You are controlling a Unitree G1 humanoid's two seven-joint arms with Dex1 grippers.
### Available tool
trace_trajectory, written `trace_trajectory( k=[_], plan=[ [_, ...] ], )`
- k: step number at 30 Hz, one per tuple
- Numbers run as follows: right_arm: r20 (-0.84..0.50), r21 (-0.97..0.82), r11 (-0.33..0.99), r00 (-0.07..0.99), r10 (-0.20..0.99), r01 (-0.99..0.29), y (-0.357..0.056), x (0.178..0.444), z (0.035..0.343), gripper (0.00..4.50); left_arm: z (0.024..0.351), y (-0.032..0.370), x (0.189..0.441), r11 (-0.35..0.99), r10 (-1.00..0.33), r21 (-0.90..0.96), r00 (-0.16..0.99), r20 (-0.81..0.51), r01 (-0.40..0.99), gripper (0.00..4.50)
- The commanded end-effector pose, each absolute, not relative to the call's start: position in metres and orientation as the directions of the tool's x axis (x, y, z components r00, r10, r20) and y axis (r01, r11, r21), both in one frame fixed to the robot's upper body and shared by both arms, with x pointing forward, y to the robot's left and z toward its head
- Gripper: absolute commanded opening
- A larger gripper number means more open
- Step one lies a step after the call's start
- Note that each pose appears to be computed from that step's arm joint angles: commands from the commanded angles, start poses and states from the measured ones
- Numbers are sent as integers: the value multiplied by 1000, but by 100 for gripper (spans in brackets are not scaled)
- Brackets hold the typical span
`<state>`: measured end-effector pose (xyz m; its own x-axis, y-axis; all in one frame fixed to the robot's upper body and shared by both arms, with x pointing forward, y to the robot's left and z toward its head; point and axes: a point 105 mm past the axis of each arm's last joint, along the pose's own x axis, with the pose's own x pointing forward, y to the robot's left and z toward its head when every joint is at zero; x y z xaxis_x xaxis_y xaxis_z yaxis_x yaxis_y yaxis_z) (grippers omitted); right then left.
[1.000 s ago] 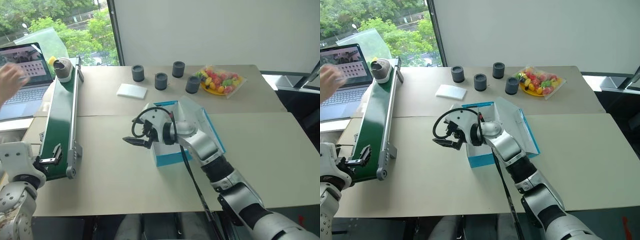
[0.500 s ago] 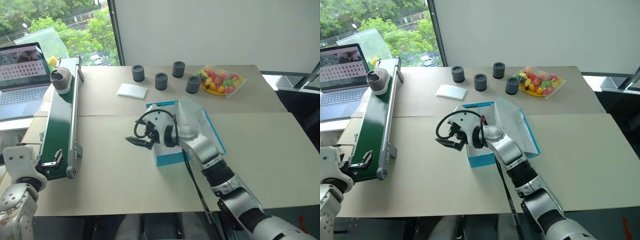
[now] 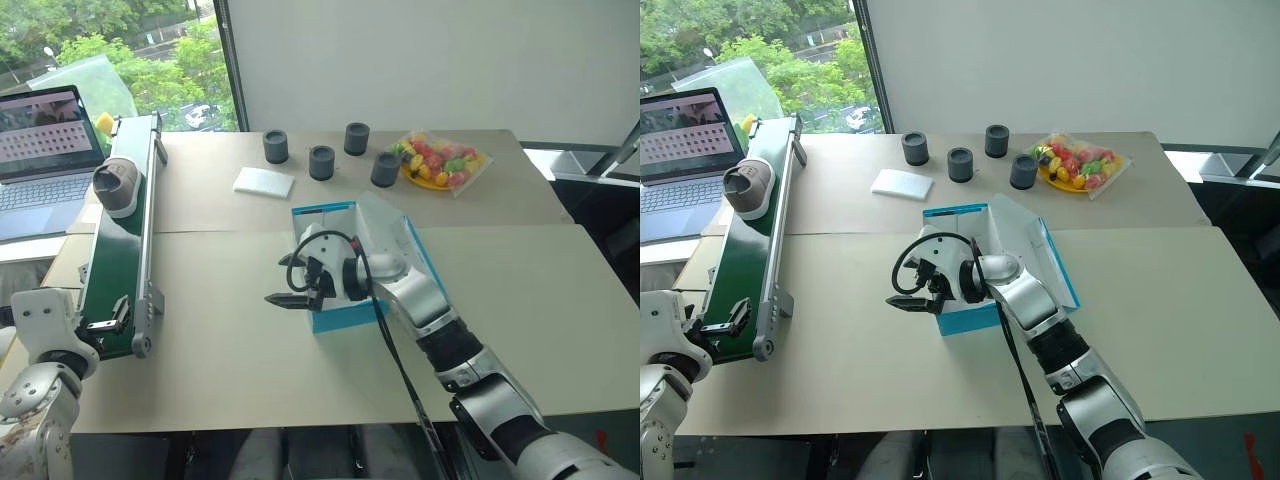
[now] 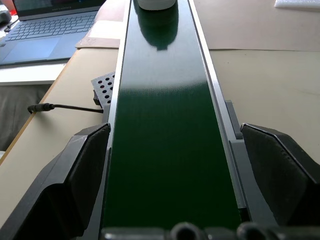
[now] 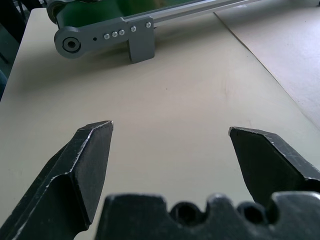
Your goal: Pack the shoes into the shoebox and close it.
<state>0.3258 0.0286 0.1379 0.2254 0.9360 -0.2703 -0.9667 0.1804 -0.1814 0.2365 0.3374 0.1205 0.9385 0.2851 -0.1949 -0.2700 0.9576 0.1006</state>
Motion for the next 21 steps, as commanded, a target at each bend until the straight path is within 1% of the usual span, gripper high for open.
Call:
trace_trajectory(
  k=[1,11,21],
  plan=[
    [-242,-195,172,218,946,-965,32,324,146,440,130,339,236,952,295,126,943,-152,-278,450],
    [-227,-198,189,233,946,-962,32,324,150,440,124,341,236,949,307,131,936,-174,-287,450],
    [-217,-190,202,242,946,-961,31,323,152,440,112,341,239,947,313,146,919,-241,-285,450]
  ],
)
